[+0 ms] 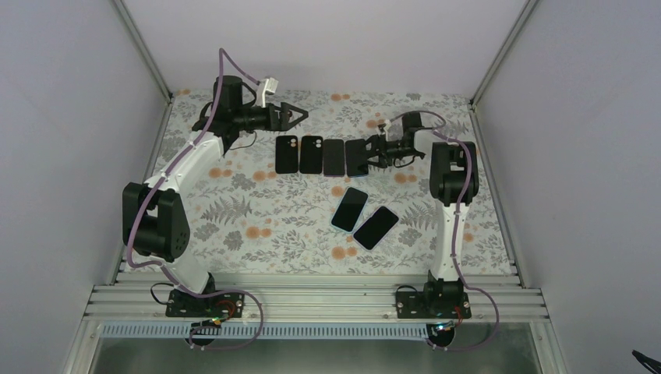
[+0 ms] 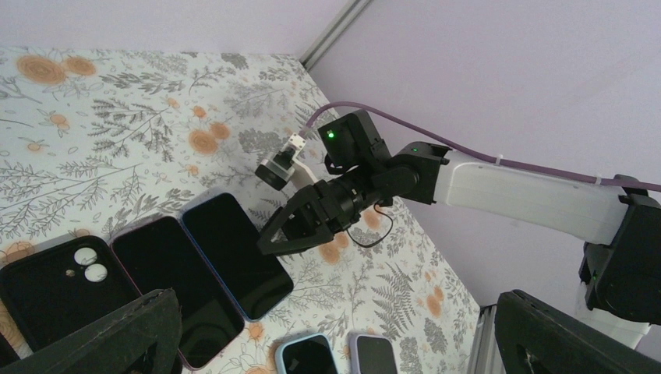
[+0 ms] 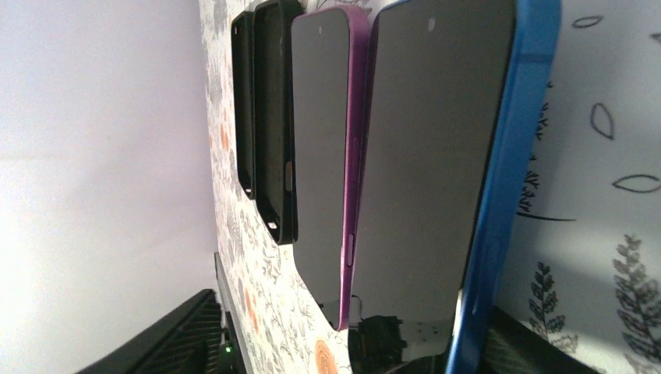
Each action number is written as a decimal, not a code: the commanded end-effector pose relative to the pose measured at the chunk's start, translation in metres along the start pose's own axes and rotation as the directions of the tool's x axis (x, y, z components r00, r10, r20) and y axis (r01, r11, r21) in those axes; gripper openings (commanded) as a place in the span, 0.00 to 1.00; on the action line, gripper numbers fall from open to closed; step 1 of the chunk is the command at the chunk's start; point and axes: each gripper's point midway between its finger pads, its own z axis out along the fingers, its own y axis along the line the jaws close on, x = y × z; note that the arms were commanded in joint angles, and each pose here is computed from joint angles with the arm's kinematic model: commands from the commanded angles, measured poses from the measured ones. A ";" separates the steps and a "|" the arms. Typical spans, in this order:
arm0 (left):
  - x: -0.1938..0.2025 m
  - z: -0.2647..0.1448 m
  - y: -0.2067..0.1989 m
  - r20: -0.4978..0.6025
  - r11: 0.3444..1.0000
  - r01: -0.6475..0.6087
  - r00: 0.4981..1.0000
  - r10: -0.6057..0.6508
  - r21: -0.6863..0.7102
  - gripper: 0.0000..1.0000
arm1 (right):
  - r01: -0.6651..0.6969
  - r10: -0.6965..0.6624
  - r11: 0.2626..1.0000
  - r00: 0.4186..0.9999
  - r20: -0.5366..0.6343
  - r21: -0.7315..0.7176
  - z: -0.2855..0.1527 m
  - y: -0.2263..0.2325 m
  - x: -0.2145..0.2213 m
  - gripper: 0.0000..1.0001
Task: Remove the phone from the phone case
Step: Place the phone at the center of the board, then pick up the phone at the center of the board.
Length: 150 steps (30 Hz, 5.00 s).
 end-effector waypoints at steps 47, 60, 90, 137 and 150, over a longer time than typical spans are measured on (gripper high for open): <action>0.078 0.023 0.012 -0.168 0.961 -0.179 0.975 0.145 -0.213 1.00 | 0.582 -0.604 0.609 0.781 -0.160 0.538 -0.053 0.029 0.039 0.97; 0.209 0.095 -0.006 -0.486 0.901 -0.385 0.837 0.250 -0.201 1.00 | 0.529 -0.639 0.620 0.769 -0.018 0.580 -0.086 0.077 0.025 0.99; 0.294 0.154 -0.001 -0.677 0.782 -0.580 0.672 0.300 -0.229 1.00 | 0.478 -0.639 0.655 0.764 0.090 0.585 -0.118 0.088 0.011 0.99; 0.221 0.115 0.010 -0.546 0.699 -0.583 0.774 0.321 -0.415 0.45 | 0.485 -0.644 0.747 0.699 0.312 0.454 -0.159 0.164 0.011 0.99; 0.138 0.101 -0.044 -0.319 0.679 -0.571 0.821 0.473 -0.462 0.39 | 0.419 -0.463 0.886 0.824 0.327 0.197 -0.128 0.154 0.039 0.99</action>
